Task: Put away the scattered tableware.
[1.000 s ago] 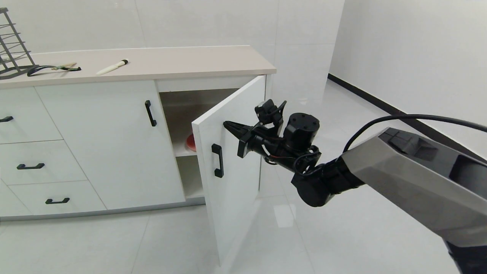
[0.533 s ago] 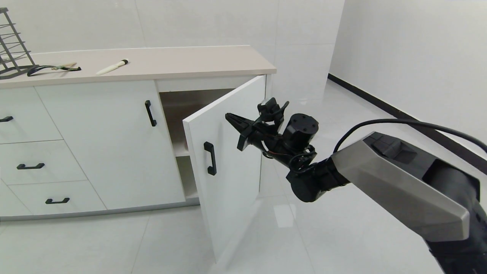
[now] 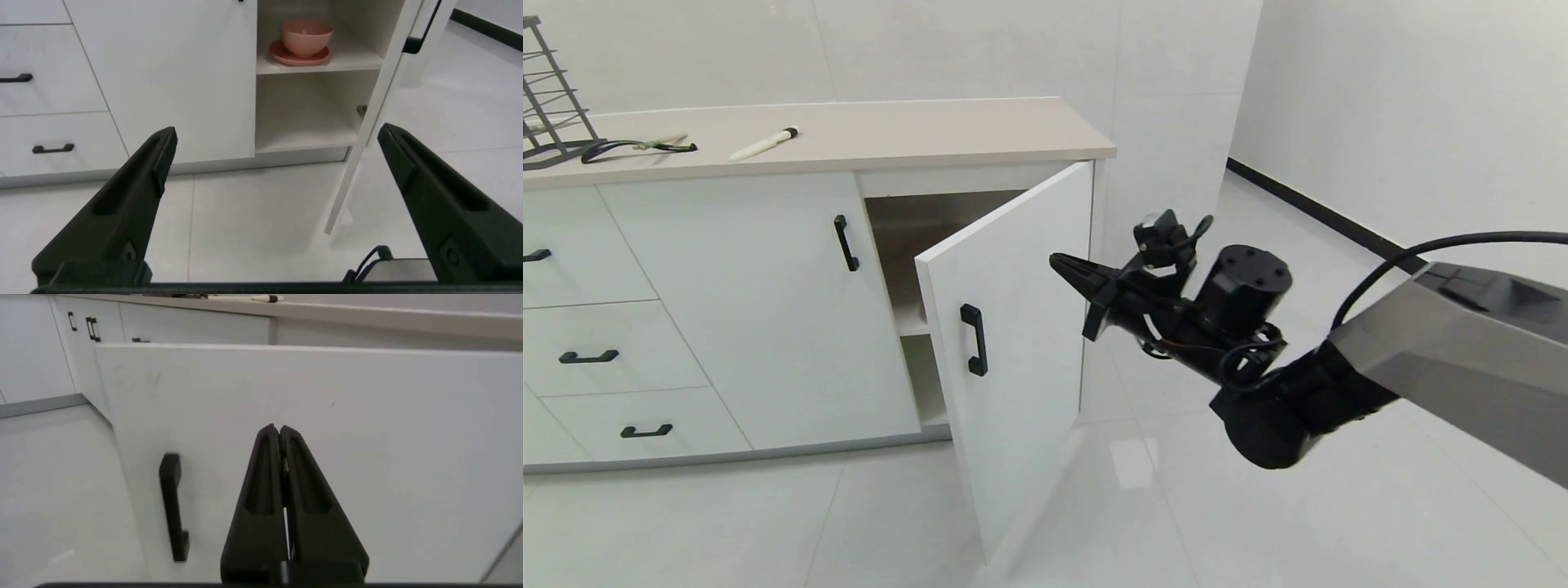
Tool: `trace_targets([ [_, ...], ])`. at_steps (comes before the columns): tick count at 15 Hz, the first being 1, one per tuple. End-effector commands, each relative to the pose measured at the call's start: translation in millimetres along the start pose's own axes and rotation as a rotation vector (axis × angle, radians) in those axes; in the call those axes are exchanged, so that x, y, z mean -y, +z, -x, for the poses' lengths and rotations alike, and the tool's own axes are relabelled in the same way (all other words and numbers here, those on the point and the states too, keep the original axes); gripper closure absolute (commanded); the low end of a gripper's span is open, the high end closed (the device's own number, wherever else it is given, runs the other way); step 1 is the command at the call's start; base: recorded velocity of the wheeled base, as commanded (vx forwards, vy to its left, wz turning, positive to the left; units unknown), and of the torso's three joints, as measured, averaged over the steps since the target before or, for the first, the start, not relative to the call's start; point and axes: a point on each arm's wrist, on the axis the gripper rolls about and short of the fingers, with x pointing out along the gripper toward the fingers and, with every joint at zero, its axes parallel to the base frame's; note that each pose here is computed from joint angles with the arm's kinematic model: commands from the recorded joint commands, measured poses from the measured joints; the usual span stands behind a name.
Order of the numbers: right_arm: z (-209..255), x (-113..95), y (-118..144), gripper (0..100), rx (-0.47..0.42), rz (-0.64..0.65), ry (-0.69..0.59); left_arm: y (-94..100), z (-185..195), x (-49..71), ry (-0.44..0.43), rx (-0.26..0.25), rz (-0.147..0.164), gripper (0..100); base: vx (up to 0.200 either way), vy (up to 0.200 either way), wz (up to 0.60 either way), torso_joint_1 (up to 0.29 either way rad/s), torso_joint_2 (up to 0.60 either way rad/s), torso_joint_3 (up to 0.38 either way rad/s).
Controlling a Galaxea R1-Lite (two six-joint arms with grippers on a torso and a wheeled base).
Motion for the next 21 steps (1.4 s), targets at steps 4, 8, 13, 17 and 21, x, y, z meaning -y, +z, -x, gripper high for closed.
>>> trace_targets([
  [4,104.5,-20.0,64.1,100,0.016,0.024,-0.055,0.0,0.0,0.0,-0.001,0.0,-0.006,0,0.0,0.1,0.0,0.004,0.0,0.002],
  [8,128.0,-32.5,70.6,100,-0.008,0.013,-0.053,0.0,0.0,0.1,-0.003,0.0,-0.007,0,0.0,0.2,0.0,0.0,0.0,0.004],
  [13,154.8,-45.7,65.3,100,-0.073,-0.016,-0.055,0.0,0.0,0.1,-0.003,0.0,-0.007,0,0.0,0.2,0.0,0.0,0.0,0.006],
  [17,142.8,-41.8,51.0,100,-0.107,-0.02,-0.047,0.0,0.0,0.1,-0.003,0.0,-0.006,0,0.05,0.15,0.0,0.0,0.01,0.005],
  [21,138.5,-39.3,41.6,100,-0.132,-0.027,-0.048,0.0,0.0,0.1,-0.003,0.0,-0.007,0,0.1,0.15,0.0,0.001,0.0,0.004],
])
